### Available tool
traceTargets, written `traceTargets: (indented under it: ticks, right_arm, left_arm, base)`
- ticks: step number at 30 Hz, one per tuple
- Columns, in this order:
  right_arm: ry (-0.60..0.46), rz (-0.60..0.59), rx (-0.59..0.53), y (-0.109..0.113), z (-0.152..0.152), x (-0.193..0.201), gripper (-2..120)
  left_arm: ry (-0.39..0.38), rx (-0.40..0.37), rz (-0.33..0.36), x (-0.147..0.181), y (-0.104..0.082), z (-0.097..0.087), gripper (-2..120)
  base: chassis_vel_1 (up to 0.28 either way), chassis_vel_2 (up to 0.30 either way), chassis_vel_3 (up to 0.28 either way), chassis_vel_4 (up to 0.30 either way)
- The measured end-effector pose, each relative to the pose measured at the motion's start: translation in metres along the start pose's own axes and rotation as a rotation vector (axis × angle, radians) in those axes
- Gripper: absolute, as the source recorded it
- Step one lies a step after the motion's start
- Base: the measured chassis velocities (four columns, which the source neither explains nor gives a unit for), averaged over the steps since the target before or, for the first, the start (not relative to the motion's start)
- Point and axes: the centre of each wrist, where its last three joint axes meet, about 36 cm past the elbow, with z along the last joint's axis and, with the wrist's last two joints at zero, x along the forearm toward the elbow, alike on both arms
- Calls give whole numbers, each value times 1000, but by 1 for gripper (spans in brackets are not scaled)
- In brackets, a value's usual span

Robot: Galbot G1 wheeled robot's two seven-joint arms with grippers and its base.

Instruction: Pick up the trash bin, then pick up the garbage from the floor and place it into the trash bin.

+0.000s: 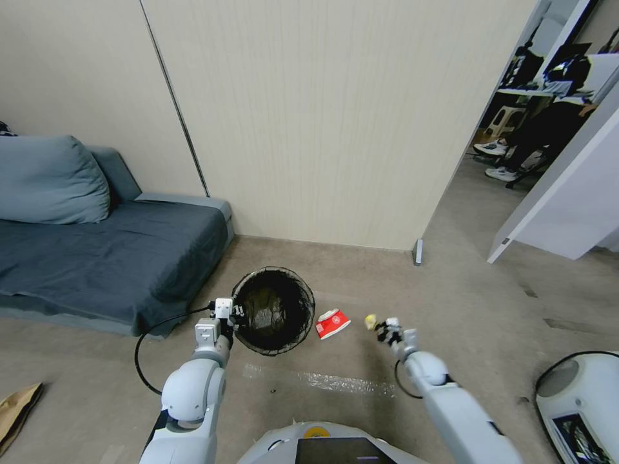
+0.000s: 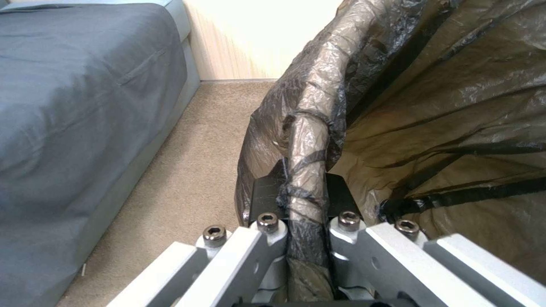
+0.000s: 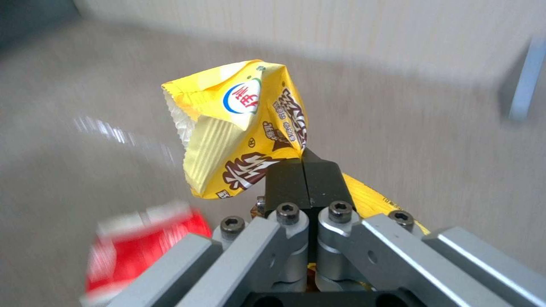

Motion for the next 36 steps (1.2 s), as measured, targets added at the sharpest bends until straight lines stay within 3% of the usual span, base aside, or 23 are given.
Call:
traceTargets:
  ticks: [6,9,14,21,28,36]
  right_arm:
    - [-107,-72,-19,23,-54,25,0]
    - [-151,-167,-50,46,-87,48,0]
    - [-182,-259,-79,66,-111,63,0]
    - [-218,-484,-63,108,-154,70,0]
    - [-165,-610,-70,146,-161,65,0]
    - [-102,-681,-62,174,-152,66,0]
  left_arm:
    - [5,-3,8,-2,-4,1,1]
    - [8,-5,11,-2,-6,2,1]
    - [9,-7,14,-2,-7,3,1]
    - [10,-18,18,-4,-9,3,1]
    - [8,-22,21,-3,-10,2,1]
    - [7,-24,26,-3,-13,2,1]
  base:
    - [0,0,0,0]
    - [0,0,0,0]
    - [0,0,0,0]
    - [0,0,0,0]
    - [0,0,0,0]
    - [0,0,0,0]
